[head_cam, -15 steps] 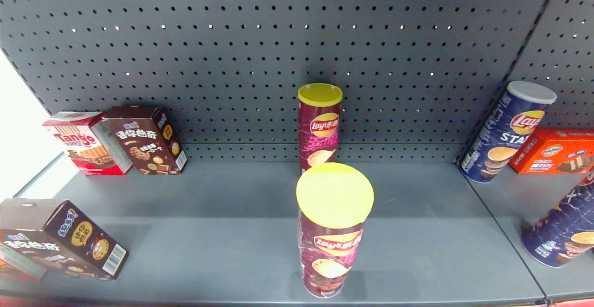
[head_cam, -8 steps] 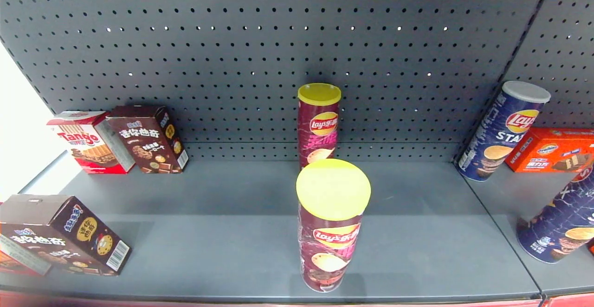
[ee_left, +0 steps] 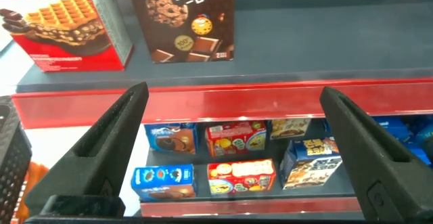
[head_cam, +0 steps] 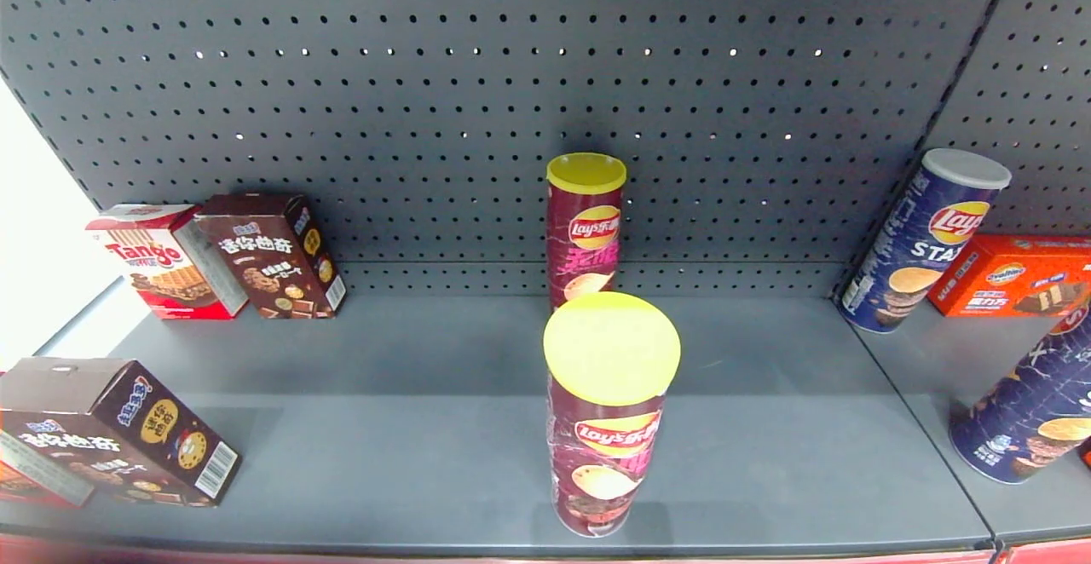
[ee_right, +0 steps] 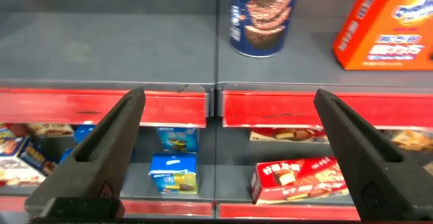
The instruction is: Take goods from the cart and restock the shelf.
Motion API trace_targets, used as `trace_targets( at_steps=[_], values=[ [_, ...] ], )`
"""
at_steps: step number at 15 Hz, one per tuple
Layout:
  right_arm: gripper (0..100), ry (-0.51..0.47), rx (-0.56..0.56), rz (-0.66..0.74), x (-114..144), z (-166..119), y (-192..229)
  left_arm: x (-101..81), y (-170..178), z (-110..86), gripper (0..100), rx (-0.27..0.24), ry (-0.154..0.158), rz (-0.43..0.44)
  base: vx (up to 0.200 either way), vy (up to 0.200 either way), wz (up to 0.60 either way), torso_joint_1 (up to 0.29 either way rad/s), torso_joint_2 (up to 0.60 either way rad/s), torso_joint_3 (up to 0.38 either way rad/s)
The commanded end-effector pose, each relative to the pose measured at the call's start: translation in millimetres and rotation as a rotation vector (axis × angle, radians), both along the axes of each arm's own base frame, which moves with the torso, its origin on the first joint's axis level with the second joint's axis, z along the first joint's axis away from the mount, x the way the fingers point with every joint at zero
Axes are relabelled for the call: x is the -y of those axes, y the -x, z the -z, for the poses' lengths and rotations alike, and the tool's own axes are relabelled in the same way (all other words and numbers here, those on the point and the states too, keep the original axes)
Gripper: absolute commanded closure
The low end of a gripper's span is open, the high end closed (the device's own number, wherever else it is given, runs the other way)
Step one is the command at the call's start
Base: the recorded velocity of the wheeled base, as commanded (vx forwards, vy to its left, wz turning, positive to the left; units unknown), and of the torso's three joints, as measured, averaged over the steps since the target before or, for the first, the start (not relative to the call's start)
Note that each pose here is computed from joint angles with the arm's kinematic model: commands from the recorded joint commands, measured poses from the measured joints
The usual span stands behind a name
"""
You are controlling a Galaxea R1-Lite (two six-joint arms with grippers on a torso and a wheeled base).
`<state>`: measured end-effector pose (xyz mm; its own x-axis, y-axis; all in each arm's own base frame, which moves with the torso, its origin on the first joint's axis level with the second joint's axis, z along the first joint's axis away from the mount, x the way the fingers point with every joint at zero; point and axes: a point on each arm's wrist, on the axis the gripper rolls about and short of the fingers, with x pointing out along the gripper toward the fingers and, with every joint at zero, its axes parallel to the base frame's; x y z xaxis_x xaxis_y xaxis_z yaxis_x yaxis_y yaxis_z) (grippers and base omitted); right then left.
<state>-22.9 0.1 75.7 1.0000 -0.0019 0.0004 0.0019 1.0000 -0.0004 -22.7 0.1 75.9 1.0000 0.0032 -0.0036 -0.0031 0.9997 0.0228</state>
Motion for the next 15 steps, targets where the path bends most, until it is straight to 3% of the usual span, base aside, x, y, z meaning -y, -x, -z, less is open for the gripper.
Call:
trace_targets(
  at_steps=[1, 6, 15],
  values=[
    [0, -0.003, 0.0, 0.001, 0.1, -0.3, -0.1, -1.0, -0.1, 0.0, 0, -0.001, 0.006, -0.043, 0.0, 0.0, 0.0, 0.0, 0.0, 0.0],
    [0, -0.003, -0.002, 0.003, 0.0, 0.2, -0.2, -1.1, -0.1, -0.2, 0, 0.002, 0.039, -0.054, 0.0, 0.0, 0.0, 0.0, 0.0, 0.0],
    [0, -0.002, 0.0, 0.003, 0.0, -0.3, -0.1, -1.1, -0.1, -0.2, 0, 0.002, 0.038, -0.052, 0.0, 0.0, 0.0, 0.0, 0.0, 0.0]
  ],
)
